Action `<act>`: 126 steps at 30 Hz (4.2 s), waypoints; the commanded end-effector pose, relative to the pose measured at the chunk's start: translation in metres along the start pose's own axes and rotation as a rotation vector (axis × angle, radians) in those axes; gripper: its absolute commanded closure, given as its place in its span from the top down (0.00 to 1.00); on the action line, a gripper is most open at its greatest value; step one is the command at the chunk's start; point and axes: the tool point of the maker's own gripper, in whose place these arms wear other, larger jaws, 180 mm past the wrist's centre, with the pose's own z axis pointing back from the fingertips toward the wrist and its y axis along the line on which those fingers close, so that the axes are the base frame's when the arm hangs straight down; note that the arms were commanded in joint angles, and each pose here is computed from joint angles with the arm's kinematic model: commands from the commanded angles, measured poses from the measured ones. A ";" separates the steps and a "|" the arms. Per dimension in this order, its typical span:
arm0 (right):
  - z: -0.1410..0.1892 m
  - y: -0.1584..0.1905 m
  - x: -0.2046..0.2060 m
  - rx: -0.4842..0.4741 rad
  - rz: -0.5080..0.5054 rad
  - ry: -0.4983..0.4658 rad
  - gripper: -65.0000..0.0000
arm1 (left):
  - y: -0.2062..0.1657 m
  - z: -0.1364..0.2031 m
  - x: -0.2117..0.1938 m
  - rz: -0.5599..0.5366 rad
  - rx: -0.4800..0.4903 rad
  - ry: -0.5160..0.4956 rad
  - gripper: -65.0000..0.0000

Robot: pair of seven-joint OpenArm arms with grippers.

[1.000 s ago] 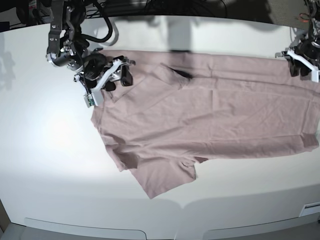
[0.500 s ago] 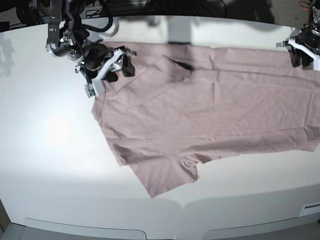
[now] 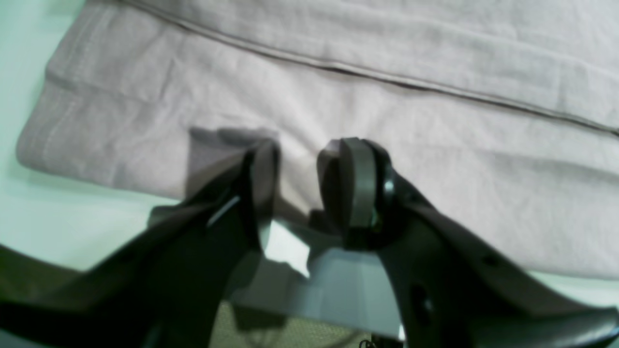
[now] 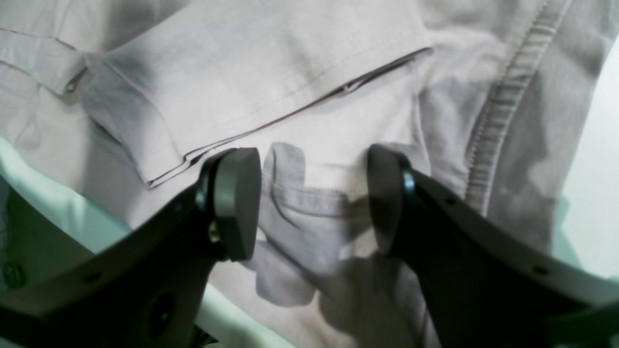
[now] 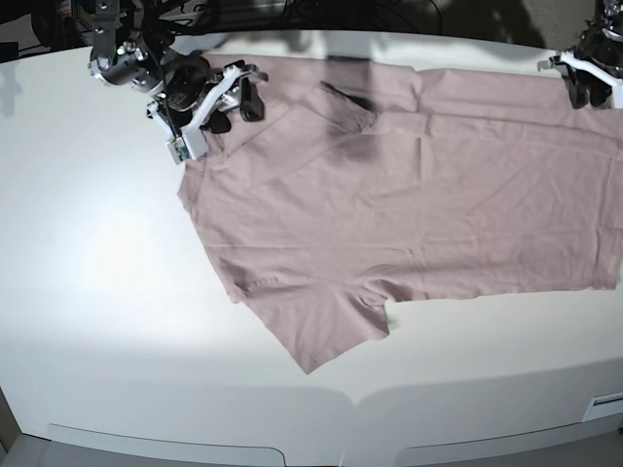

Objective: Fold the T-shirt properly

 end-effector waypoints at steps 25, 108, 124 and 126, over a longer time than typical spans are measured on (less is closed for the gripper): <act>0.016 0.012 -0.020 -0.009 0.031 0.058 0.54 | 0.009 0.021 -0.019 -0.083 0.028 0.075 0.33; -0.076 -0.120 0.227 -0.106 0.062 0.027 0.54 | -0.018 0.002 0.191 -0.160 0.102 -0.349 0.33; -0.083 -0.112 0.208 -0.090 0.055 0.126 0.51 | -0.018 0.001 0.192 -0.160 0.102 -0.348 0.33; -0.083 -0.112 0.207 -0.092 0.051 0.133 0.33 | -0.018 0.001 0.192 -0.160 0.102 -0.349 0.33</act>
